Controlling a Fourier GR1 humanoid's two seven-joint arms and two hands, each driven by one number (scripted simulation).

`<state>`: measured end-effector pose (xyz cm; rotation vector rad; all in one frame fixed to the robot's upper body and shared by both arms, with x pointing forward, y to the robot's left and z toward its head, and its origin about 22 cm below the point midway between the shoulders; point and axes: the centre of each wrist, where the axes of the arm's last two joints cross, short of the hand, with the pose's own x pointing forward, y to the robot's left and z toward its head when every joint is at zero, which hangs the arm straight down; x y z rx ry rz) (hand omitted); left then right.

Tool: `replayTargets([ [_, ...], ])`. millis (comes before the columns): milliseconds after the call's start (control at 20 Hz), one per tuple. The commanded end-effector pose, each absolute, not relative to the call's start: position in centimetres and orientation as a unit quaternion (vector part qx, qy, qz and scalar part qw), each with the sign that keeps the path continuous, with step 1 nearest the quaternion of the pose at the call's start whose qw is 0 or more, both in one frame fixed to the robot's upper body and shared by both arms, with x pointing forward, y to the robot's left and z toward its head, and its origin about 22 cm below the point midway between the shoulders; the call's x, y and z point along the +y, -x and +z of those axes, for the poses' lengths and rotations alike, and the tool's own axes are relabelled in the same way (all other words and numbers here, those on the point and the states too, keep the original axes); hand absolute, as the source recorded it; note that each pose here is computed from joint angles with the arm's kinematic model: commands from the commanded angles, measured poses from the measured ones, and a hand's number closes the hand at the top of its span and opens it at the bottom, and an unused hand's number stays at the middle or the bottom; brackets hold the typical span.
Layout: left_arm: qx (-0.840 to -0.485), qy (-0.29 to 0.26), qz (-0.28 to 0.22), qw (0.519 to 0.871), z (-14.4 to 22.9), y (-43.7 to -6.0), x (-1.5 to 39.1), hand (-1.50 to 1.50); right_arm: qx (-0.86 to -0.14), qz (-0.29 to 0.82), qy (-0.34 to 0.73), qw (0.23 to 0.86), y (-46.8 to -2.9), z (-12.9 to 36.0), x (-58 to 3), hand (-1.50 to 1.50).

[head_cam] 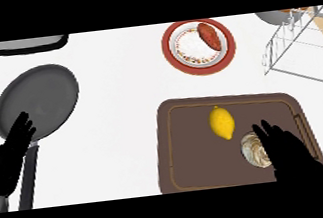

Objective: Pick the cupcake from the tray and place it in the tiered shelf

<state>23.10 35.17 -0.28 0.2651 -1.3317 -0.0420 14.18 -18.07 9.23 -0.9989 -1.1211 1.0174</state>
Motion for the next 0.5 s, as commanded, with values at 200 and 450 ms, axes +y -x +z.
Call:
replayTargets([
  [200,-0.615,-0.124,-0.024,0.778,0.6,-24.6,35.0,0.00,-0.369,0.538,0.473,0.593,-15.5,11.9,-15.2,-1.50],
  [450,-0.617,-0.117,-0.025,0.778,-0.3,-23.9,34.8,0.00,-0.344,0.550,0.466,0.602,-17.6,11.4,-16.0,-1.50],
])
